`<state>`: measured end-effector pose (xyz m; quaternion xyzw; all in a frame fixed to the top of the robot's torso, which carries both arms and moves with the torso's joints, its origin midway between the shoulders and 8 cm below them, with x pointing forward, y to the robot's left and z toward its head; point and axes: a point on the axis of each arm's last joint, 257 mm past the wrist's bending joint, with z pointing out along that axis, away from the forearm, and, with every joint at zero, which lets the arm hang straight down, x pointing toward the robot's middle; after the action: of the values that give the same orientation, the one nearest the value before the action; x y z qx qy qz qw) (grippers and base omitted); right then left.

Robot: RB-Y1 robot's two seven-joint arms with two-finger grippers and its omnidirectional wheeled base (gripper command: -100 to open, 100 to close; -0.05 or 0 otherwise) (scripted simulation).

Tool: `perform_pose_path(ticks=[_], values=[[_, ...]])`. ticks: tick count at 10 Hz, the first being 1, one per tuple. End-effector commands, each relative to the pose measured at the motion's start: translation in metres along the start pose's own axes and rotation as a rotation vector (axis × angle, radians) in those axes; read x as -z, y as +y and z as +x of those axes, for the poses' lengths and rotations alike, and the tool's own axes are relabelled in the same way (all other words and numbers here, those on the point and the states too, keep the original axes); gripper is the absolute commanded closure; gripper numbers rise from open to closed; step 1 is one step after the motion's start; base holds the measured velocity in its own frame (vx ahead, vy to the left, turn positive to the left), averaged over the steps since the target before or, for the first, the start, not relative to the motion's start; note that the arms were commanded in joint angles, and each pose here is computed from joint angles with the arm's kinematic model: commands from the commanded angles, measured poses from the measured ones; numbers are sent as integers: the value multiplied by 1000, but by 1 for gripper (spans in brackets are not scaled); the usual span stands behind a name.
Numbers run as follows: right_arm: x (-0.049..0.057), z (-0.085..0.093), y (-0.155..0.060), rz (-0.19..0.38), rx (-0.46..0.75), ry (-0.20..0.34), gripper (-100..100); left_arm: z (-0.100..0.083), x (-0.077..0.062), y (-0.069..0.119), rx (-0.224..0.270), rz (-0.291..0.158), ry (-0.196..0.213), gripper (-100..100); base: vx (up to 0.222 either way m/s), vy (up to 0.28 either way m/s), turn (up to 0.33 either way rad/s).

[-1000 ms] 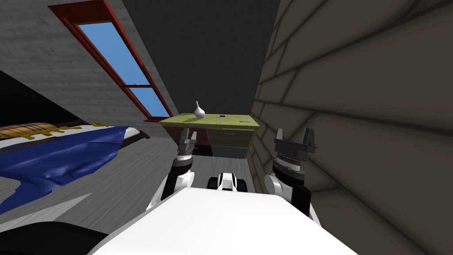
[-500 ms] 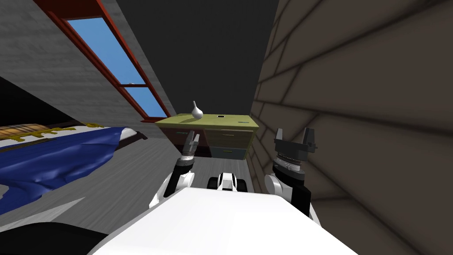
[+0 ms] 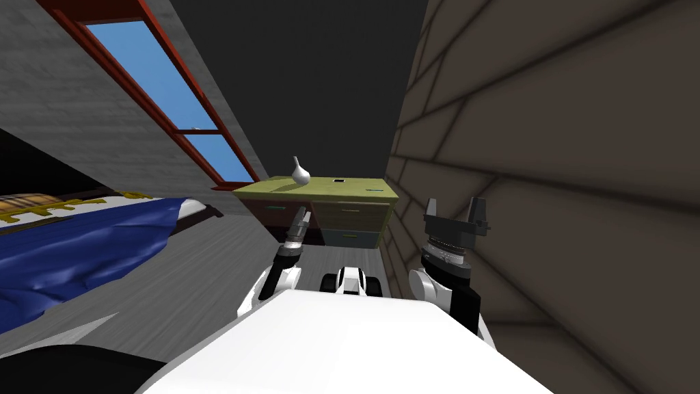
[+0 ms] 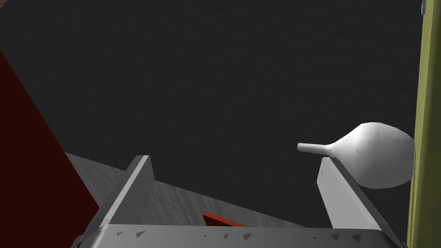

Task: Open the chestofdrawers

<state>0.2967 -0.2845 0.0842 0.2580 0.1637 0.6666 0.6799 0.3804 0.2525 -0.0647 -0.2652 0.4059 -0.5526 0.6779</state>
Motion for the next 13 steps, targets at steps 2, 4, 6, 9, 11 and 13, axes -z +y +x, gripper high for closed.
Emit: perform_pose_path(ticks=[2, 4, 6, 9, 11, 13], values=[[0, 0, 0, 0, 0, 0, 0, 6, 9, 40, -17, -69, 21, -100, 72, -34, -20], [0, 0, 0, 0, 0, 0, 0, 9, 15, 61, -25, -108, 30, -100, 75, -46, -18], [0, 0, 0, 0, 0, 0, 0, 12, 22, 82, -33, -147, 40, -100, 77, -44, -18], [0, 0, 0, 0, 0, 0, 0, 17, 33, 112, -43, -204, 52, -100, 74, -47, -20], [0, 0, 0, 0, 0, 0, 0, 19, 37, 122, -45, -224, 55, -100, 46, -34, -8], [0, 0, 0, 0, 0, 0, 0, 23, 46, 141, -47, -262, 59, -100, 66, -44, -21]])
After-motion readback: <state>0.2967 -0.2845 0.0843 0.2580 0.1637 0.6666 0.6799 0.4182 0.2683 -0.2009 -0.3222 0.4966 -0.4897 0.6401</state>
